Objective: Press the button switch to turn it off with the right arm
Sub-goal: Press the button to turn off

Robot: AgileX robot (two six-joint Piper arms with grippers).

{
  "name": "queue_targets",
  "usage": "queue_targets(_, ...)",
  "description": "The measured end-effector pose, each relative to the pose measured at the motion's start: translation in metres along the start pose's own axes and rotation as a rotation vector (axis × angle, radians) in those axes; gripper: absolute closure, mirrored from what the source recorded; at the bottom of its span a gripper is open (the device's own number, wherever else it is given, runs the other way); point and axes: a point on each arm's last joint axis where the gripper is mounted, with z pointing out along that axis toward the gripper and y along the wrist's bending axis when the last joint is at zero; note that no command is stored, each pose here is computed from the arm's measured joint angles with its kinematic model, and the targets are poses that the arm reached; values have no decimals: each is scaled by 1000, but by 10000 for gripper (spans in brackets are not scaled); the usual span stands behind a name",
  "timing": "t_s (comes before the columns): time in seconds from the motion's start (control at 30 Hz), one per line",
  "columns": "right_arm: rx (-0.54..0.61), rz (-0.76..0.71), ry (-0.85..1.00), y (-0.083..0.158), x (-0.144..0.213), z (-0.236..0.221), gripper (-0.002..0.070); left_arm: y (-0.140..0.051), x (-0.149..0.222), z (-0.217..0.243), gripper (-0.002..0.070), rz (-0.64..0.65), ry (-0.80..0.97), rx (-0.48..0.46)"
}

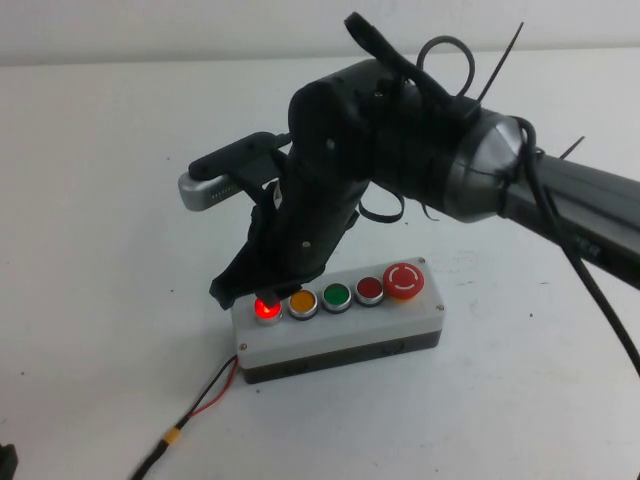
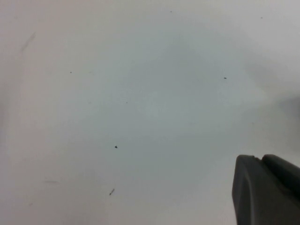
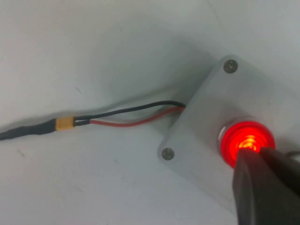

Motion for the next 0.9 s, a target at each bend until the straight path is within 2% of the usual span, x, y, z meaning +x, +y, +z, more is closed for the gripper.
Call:
queue_targets(0.2, 35, -14, 21, -4, -5, 12, 692, 0, 0, 0, 677, 0, 0, 0)
queue_targets(0.9, 40, -14, 33, -6, -6, 21, 692, 0, 0, 0, 677, 0, 0, 0)
